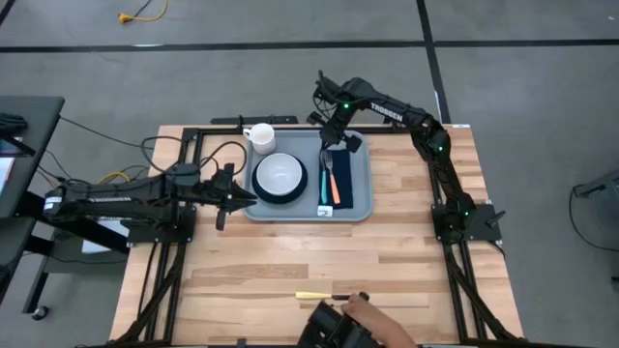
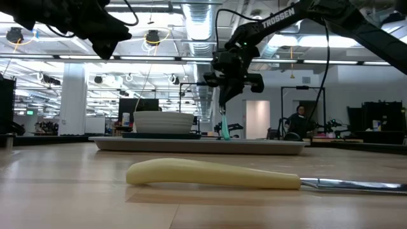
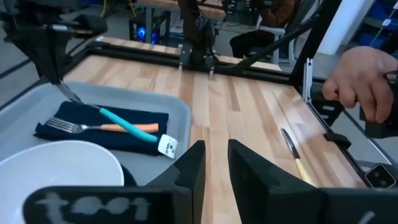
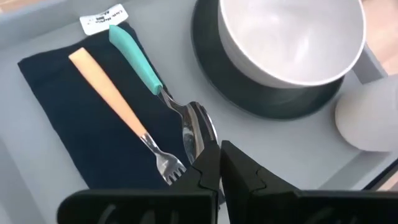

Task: Set up tray
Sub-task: Put the blue spoon on the blue napkin to the left of the orange fork

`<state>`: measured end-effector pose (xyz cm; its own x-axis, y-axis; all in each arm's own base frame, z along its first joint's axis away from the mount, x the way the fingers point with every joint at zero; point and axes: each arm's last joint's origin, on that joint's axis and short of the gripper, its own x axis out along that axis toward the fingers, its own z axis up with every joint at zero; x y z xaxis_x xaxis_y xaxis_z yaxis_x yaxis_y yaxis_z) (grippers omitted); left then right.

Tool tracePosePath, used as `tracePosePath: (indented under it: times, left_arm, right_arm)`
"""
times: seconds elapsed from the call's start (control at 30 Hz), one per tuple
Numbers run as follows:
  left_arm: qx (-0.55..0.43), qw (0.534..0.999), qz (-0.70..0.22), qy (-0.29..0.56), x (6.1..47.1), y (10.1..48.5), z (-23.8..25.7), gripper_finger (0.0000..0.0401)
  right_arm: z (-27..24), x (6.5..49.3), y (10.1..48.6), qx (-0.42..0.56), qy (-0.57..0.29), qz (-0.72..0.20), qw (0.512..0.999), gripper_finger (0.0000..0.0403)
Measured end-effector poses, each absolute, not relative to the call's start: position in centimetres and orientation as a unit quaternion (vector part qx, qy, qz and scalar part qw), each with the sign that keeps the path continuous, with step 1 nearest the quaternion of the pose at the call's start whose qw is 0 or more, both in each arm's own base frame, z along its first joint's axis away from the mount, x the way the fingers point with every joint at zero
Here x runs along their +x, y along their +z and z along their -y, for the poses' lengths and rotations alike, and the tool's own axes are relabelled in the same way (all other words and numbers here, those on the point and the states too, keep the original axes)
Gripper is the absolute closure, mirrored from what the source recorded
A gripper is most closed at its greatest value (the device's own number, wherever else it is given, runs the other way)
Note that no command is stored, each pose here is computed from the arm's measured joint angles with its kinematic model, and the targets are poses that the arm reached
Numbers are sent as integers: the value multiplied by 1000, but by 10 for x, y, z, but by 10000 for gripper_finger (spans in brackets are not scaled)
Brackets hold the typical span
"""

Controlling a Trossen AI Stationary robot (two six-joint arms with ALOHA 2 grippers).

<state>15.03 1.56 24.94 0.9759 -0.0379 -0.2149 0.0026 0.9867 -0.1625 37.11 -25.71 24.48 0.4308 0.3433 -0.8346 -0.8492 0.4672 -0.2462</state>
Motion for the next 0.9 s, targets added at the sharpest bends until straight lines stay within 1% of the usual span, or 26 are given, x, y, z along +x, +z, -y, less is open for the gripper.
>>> tracePosePath:
  times: [0.2,0.53,0.9]
  left_arm:
    - [-86,990,-108,-9,151,249,-16,344]
    - [-105,988,-111,-11,152,249,-15,344]
    - [-103,988,-118,-11,151,248,-15,344]
  right_arm:
    - [264,368,241,-334,378,-375,778,403]
    - [274,378,177,-272,400,-440,757,403]
    - [276,385,172,-266,369,-456,765,403]
